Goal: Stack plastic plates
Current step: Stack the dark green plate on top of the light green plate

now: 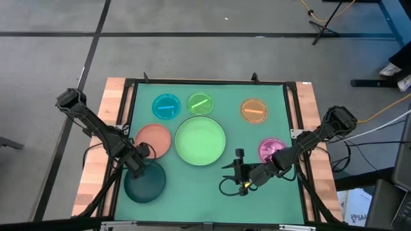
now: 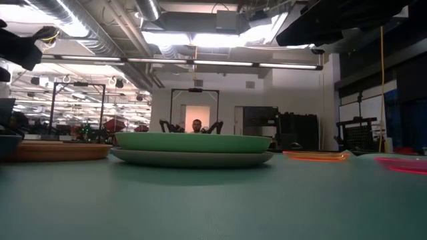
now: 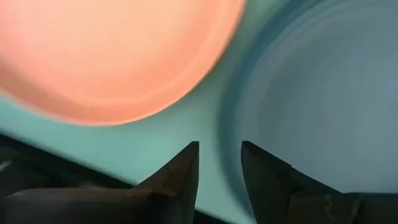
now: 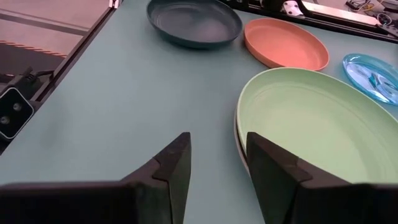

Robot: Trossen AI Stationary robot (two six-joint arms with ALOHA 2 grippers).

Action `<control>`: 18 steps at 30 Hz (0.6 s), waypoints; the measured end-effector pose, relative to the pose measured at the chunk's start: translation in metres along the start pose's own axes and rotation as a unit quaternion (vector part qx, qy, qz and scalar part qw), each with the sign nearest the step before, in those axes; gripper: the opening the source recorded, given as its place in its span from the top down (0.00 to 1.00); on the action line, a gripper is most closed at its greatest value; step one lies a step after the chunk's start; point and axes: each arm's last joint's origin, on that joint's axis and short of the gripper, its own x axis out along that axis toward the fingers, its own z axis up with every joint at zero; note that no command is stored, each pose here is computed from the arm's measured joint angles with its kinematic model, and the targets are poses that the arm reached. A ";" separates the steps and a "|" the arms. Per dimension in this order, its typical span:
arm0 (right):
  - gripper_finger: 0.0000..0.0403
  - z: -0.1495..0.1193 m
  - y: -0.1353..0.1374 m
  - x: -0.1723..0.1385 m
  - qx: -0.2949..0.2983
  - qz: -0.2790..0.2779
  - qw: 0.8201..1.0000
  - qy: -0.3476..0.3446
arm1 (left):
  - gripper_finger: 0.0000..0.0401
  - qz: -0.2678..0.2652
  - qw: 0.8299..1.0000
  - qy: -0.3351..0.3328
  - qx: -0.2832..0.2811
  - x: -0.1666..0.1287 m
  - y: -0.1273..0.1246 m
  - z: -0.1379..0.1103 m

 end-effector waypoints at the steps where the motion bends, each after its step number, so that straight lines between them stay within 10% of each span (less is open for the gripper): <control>1: 0.63 0.000 0.000 0.000 0.000 0.000 1.000 0.000 | 0.72 0.010 1.000 0.002 -0.001 0.000 0.002 -0.001; 18: 0.63 0.000 0.000 0.000 -0.001 0.000 1.000 0.001 | 0.72 -0.079 0.997 0.015 0.010 0.035 -0.001 -0.004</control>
